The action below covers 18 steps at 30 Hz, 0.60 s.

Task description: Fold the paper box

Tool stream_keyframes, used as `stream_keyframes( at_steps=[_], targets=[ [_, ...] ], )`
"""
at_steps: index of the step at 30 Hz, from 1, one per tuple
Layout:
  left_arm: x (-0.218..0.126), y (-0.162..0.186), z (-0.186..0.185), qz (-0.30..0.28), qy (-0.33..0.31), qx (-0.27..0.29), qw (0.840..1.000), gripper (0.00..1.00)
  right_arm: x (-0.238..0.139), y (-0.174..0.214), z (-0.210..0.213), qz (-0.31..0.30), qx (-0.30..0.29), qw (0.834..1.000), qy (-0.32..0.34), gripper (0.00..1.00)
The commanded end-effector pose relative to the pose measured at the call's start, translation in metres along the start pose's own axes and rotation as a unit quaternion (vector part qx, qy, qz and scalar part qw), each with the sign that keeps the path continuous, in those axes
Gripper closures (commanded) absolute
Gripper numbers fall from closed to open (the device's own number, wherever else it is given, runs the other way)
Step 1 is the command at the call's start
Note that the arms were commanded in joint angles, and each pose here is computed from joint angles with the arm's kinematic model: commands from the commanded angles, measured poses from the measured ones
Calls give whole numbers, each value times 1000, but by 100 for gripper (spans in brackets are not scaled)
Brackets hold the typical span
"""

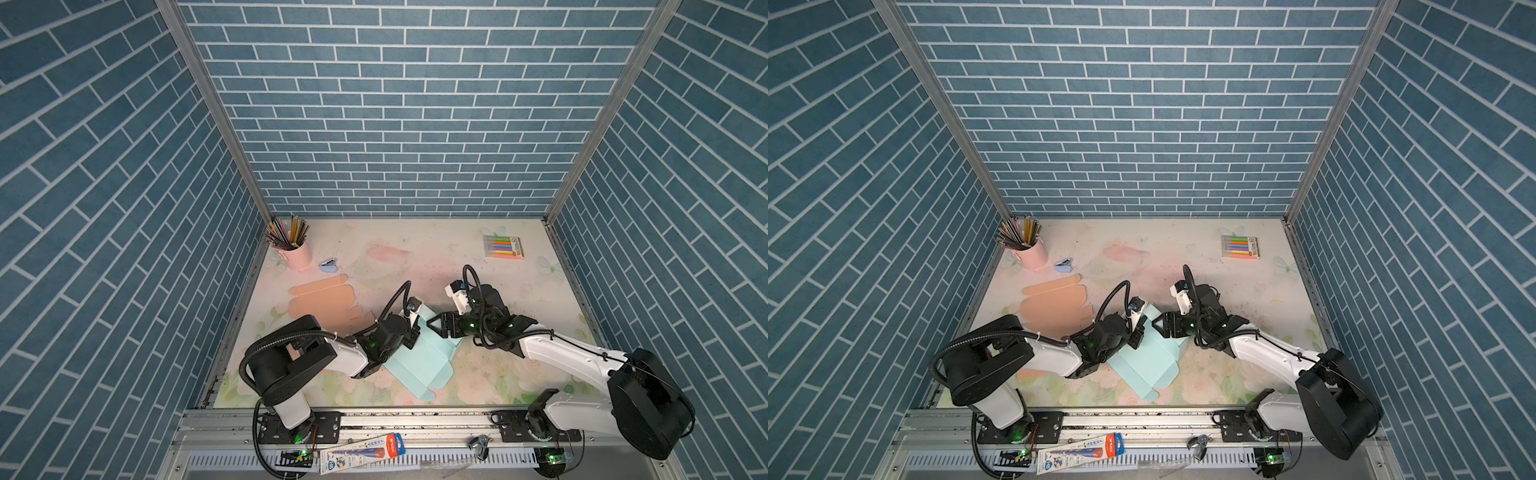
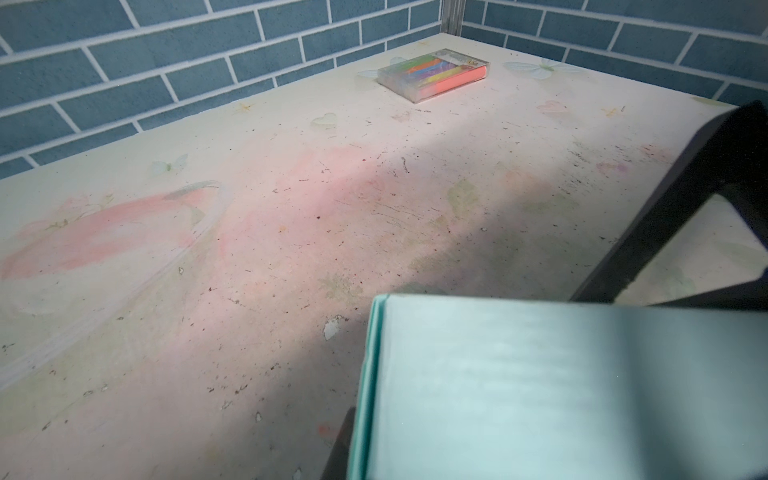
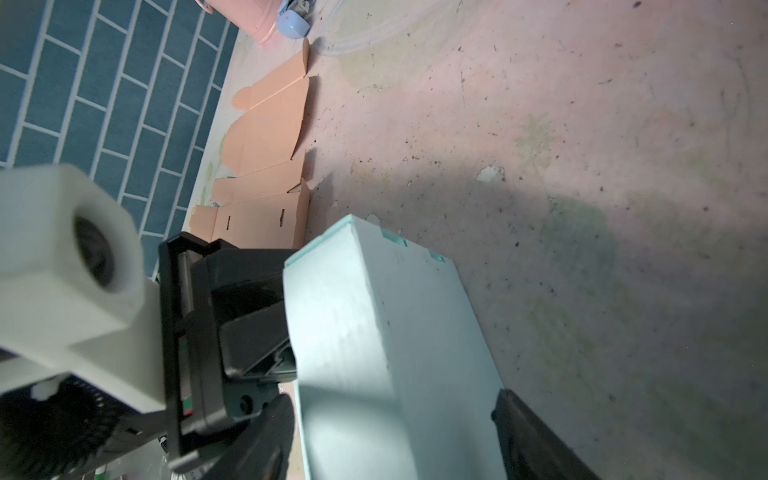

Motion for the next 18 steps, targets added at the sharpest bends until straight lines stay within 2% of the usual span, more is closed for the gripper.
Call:
stream_keyframes(
  at_steps=[1,18],
  targets=[
    [2,-1,-4,-7,-2,6,1000,82,-5,-5,1,-5,-17,1000,14,23],
    [-10,10,-21,9,21,-1,1000,76,-5,-2,-9,1,-22,999,44,24]
  ],
)
Point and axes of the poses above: each gripper's point midway between its finger pads, its own x axis out along the fingers, its own z axis along the line the jaws close on, y = z × x, the point moved 2 cm from there along -x, back along the fingers, and after that the axes turned 4 degrees about -x, right-handed, at the moved point
